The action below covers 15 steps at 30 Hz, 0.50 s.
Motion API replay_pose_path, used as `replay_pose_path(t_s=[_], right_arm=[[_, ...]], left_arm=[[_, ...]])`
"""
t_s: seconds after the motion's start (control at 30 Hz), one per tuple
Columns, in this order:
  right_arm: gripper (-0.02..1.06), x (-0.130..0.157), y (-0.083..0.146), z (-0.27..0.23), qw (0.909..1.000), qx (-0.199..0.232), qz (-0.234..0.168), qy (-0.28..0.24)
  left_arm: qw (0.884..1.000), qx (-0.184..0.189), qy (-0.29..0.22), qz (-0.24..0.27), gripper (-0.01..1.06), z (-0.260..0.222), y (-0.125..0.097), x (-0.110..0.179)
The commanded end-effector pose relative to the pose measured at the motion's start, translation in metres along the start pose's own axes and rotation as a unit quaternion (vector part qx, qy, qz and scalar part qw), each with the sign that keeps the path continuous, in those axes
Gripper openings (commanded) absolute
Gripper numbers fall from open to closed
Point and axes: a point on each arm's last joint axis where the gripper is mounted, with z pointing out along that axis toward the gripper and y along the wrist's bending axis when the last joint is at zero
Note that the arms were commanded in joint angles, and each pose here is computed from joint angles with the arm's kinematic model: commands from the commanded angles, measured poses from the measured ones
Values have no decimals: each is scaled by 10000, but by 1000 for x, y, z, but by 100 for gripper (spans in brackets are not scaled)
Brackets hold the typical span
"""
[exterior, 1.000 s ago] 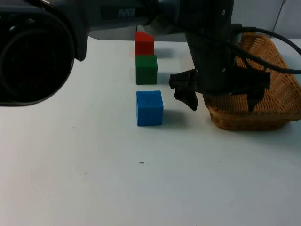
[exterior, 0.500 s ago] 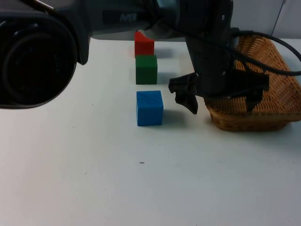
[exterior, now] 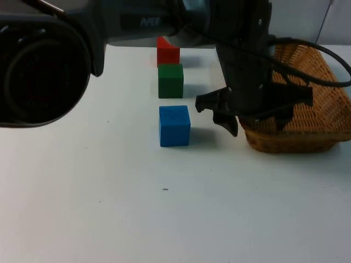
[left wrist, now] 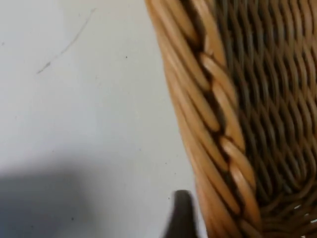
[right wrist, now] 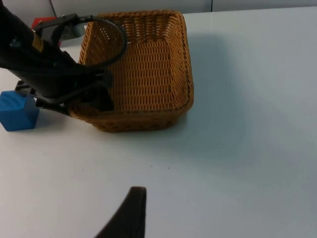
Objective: Pick up the basket with the left hand and place the blue cube into the basket with the right hand.
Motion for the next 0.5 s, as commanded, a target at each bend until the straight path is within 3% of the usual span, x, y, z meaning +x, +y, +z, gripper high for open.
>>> replay_pose_path(t_s=[0.0, 0.03, 0.07, 0.2, 0.23, 0.27, 0.47], right_arm=[[104, 1, -1, 1, 10000, 50, -9, -10], [104, 1, -1, 1, 10000, 50, -9, -10], [104, 1, -1, 1, 10000, 50, -9, -10], [104, 1, -1, 1, 10000, 50, -9, -10], [104, 1, -1, 1, 10000, 50, -9, -10], [104, 1, -1, 1, 10000, 50, -9, -10], [104, 1, -1, 1, 10000, 50, -9, -10]], left_arm=[[10000, 40, -17, -48, 51, -1, -5, 1], [10000, 41, -17, -48, 44, -1, -5, 1], [10000, 41, -17, -48, 44, -1, -5, 1], [9999, 93, -105, -25, 6, -5, -6, -2], [9999, 93, -105, -25, 6, -5, -6, -2], [9999, 104, -123, -24, -1, -6, -7, -2], [9993, 217, -299, 3, 0, -21, -15, -12]])
